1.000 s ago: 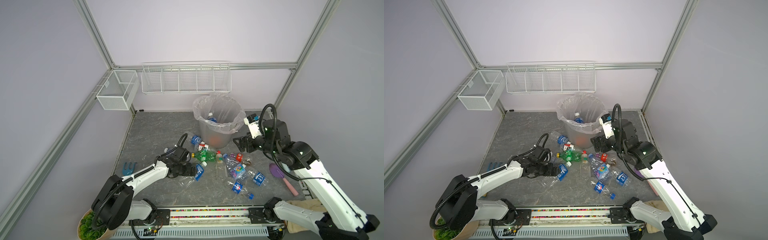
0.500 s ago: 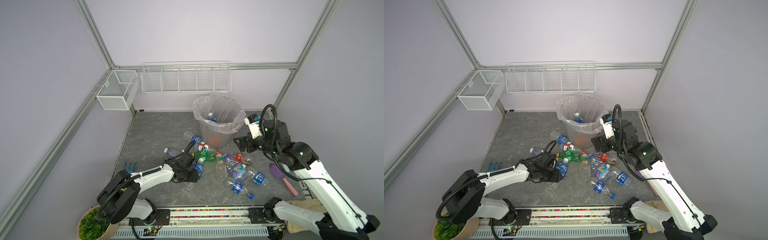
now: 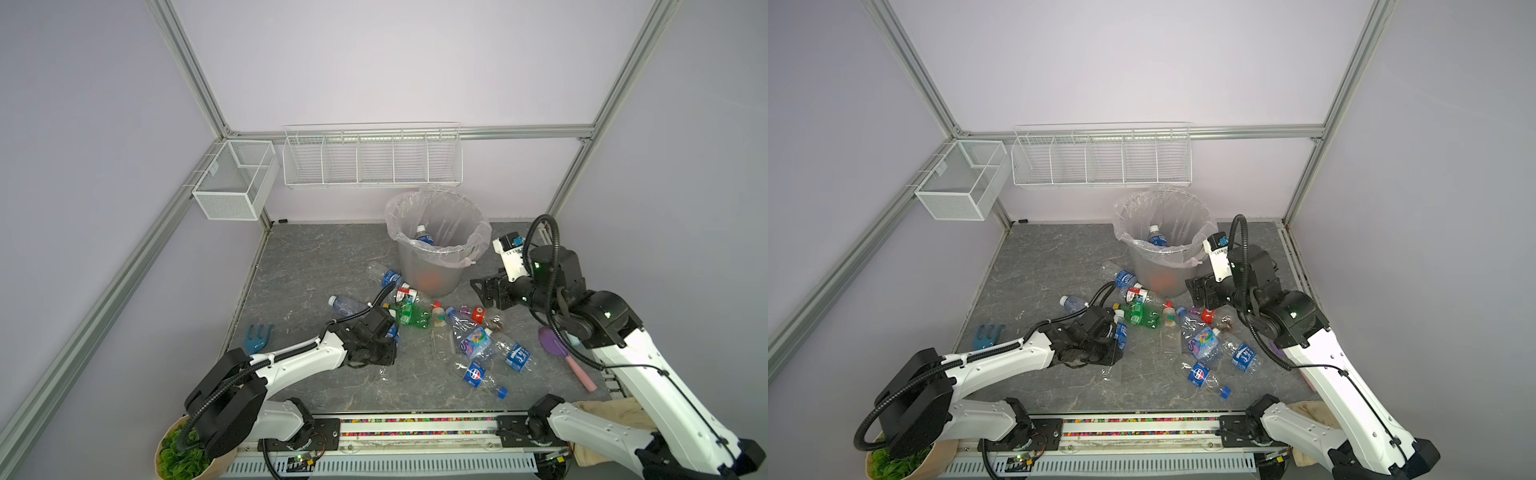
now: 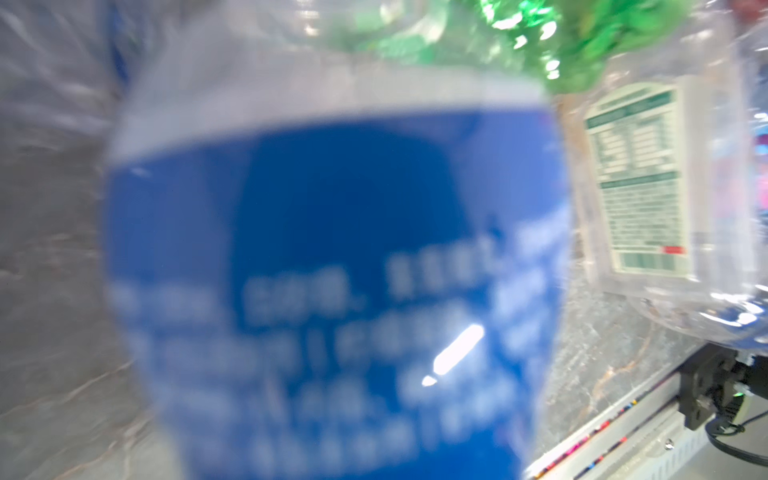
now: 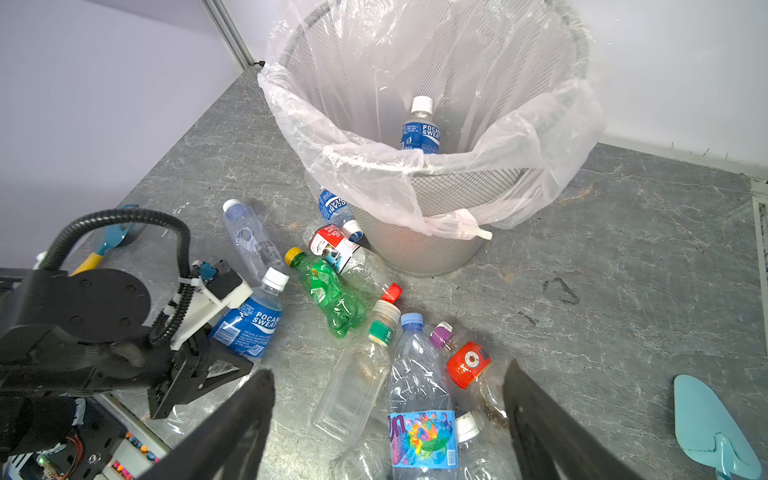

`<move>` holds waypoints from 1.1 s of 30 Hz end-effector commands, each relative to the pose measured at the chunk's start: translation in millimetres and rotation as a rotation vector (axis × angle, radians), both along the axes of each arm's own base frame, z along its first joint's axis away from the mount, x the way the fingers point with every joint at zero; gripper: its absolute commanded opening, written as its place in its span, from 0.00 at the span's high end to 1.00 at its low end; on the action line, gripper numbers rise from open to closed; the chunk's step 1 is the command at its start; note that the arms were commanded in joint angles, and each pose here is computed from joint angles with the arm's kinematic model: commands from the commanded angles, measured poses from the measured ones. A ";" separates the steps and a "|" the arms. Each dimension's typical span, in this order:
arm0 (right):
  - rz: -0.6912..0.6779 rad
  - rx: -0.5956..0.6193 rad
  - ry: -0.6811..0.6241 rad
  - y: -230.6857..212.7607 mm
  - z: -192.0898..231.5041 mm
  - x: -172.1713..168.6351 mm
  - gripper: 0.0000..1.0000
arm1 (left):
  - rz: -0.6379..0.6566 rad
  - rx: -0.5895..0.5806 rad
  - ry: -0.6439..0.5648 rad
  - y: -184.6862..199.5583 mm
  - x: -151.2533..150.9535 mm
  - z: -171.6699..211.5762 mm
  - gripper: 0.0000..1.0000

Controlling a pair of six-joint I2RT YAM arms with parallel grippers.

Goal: Throw the plastic bottles in the bin
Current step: 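Close the left gripper on the Pocari Sweat bottle and lift it, then carry the Pocari Sweat bottle with the left gripper up over the bin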

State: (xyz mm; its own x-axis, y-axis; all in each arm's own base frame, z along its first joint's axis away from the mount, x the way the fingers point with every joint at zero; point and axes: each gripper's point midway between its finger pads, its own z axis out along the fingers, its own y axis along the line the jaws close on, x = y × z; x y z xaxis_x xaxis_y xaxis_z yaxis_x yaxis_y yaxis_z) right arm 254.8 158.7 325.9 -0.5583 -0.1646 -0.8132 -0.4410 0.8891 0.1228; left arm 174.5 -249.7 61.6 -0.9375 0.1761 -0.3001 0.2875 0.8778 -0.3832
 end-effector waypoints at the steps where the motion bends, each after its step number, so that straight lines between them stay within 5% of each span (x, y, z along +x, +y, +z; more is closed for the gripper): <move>1: -0.003 0.016 -0.005 0.7 -1.2 -1.2 0.12 | 0.008 -0.027 -0.087 -6.5 9.5 36.8 0.86; 33: 0.006 0.035 0.103 2.1 -42.5 -15.4 0.12 | -0.051 -0.230 -0.611 -33.5 36.2 258.8 0.88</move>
State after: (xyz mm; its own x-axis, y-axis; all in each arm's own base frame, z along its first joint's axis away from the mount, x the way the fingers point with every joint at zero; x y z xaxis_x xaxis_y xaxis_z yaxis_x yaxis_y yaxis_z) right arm 241.8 156.7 282.2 -0.6383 -0.1591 -0.7531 -0.4222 0.8905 0.1697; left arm 204.7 -284.1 303.9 -0.6300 0.0663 -0.7738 0.5329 0.7617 -0.3686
